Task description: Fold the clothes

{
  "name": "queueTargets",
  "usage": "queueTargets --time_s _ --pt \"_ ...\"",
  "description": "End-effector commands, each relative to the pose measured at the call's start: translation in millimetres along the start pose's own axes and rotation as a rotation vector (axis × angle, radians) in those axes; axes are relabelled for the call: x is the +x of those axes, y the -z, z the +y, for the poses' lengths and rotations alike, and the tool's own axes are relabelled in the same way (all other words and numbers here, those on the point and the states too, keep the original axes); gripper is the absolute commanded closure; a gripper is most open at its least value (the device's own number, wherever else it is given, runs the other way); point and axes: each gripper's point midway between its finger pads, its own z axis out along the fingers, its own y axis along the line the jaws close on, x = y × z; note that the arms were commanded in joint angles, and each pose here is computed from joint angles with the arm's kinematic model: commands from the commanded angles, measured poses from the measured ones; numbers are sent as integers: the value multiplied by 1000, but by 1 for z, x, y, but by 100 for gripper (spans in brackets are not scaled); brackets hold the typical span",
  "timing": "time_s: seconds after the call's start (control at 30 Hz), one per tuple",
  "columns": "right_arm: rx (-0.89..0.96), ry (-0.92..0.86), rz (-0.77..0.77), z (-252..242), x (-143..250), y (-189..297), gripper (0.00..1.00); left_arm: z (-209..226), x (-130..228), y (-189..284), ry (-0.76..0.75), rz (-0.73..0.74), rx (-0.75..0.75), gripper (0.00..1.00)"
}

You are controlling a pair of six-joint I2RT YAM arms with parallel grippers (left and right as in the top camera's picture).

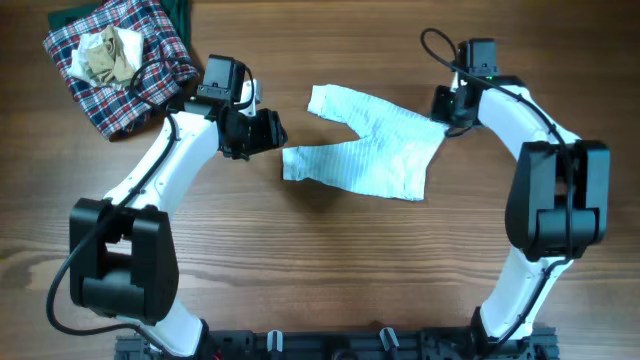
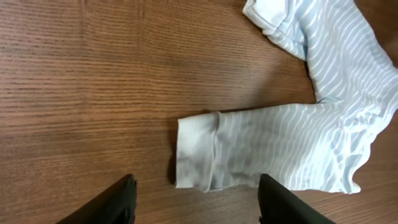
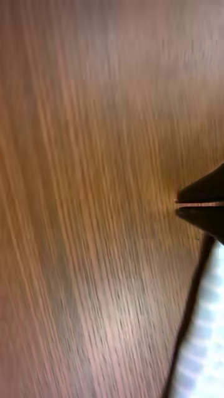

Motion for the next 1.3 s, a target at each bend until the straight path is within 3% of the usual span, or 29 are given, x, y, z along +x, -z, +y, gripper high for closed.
queueTargets --time_s 0.0,0.13,0.3,0.43,0.53,0.73,0.97,1.27 --pt "30 -68 42 -24 9 -9 96 -1 -1 2 -27 -10 -5 37" --pt "-44 -71 60 -12 0 3 96 -1 -1 2 -27 -12 -4 37" --pt "-97 -31 -9 12 -31 53 96 -1 -1 2 -31 -12 -4 36" --pt "-192 73 59 50 -9 78 96 -2 -3 2 -33 -19 -1 36" --pt "-187 112 162 64 27 61 96 -1 -4 0 -33 -20 0 36" --pt "-170 93 225 65 63 34 96 0 -1 -2 -29 -9 -5 33" --pt "-28 54 207 38 72 16 96 1 0 -2 -28 -5 -6 30" --pt "16 38 165 22 66 8 96 2 2 -2 -24 5 -10 26"
